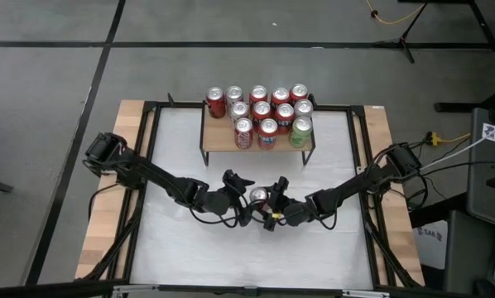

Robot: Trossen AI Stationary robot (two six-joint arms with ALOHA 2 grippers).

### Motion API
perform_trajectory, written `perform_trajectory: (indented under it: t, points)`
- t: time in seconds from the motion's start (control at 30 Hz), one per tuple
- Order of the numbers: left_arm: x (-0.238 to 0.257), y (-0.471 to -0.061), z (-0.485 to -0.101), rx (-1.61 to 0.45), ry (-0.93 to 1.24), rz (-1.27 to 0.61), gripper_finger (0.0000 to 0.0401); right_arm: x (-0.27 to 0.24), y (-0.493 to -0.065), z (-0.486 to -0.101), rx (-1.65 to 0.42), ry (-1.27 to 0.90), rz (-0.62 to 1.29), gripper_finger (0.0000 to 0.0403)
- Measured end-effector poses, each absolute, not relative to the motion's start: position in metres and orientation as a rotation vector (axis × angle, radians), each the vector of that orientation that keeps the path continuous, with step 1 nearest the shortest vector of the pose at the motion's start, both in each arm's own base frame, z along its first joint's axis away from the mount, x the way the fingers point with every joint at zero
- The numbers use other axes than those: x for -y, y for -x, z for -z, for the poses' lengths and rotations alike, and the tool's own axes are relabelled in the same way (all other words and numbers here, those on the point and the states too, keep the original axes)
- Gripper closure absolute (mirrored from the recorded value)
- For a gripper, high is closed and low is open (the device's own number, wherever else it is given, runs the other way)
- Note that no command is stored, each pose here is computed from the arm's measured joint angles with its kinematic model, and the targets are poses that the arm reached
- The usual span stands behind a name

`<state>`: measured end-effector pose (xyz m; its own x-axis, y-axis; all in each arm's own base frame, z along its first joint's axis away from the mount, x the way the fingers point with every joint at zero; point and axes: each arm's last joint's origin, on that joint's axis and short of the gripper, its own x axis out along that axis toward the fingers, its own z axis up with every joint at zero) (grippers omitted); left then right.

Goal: Place canned beverage on shelf
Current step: Put the red black soda can on the shelf aligned with the other red black soda can

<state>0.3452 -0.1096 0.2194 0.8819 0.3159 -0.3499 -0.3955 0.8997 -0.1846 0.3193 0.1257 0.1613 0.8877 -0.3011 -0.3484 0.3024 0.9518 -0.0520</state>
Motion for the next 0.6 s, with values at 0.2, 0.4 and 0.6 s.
perform_trajectory:
  t: [0.2,0.4,0.6]
  points:
    - [0.1108,-0.3466,-0.2219,-0.293,0.275,-0.358,0.0031,-0.1253,-0.3187,-0.1606,-0.373,0.003,0.321,0.0101]
    - [0.1096,-0.3472,-0.2211,-0.295,0.274,-0.361,0.0031,-0.1257,-0.3195,-0.1621,-0.357,-0.012,0.318,0.0101]
    - [0.1105,-0.3493,-0.2161,-0.303,0.271,-0.36,0.0031,-0.126,-0.3201,-0.1634,-0.333,-0.091,0.326,0.0101]
